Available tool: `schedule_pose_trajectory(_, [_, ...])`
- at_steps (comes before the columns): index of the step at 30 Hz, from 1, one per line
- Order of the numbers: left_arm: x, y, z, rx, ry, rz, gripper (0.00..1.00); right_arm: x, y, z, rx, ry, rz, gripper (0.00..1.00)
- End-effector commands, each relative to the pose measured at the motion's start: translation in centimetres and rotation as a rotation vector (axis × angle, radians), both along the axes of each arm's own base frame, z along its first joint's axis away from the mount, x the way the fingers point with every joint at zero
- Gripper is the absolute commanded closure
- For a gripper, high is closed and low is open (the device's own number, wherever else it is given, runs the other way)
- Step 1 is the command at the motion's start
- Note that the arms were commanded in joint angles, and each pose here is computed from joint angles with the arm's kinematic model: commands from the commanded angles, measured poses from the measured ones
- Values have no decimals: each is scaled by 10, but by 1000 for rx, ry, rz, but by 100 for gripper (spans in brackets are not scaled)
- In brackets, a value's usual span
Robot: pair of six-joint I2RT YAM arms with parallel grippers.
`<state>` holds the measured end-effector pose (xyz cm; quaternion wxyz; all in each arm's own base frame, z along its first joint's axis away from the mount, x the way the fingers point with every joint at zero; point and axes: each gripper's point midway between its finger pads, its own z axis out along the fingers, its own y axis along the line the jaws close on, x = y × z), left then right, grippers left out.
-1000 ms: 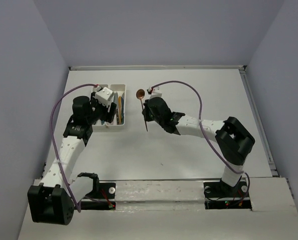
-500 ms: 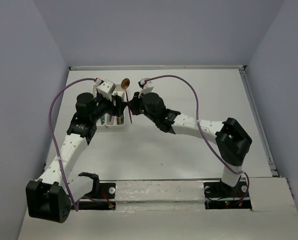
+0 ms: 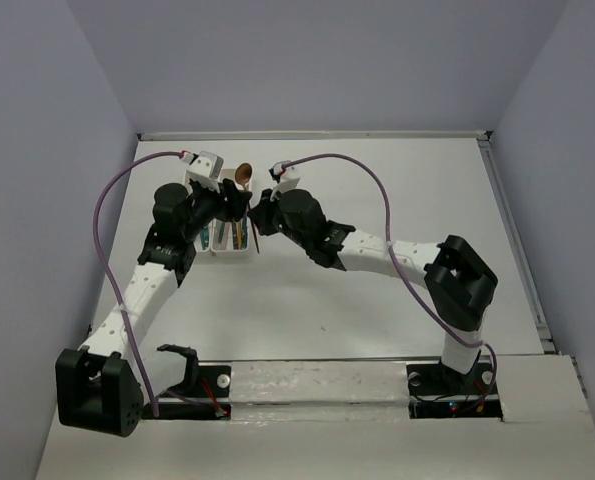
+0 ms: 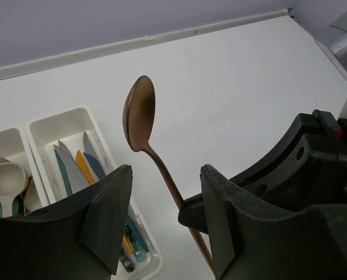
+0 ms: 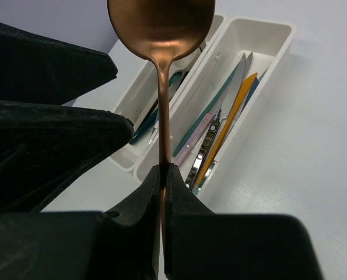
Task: Sort the eating utensils into containers
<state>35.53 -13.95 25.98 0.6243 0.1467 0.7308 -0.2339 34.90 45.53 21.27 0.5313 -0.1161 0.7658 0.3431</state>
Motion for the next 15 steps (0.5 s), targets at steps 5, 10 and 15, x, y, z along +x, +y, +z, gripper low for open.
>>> schedule_pose_trajectory(5, [6,1,1,-31,-8,25,41,1,12,58,140,-87,0,100])
schedule_pose_trajectory(10, [8,-3,-8,-41,27,11,41,-3,17,62,149,-93,16,100])
schedule_pose_trajectory(15, [14,-7,-25,-40,80,-4,42,-2,18,64,149,-102,18,100])
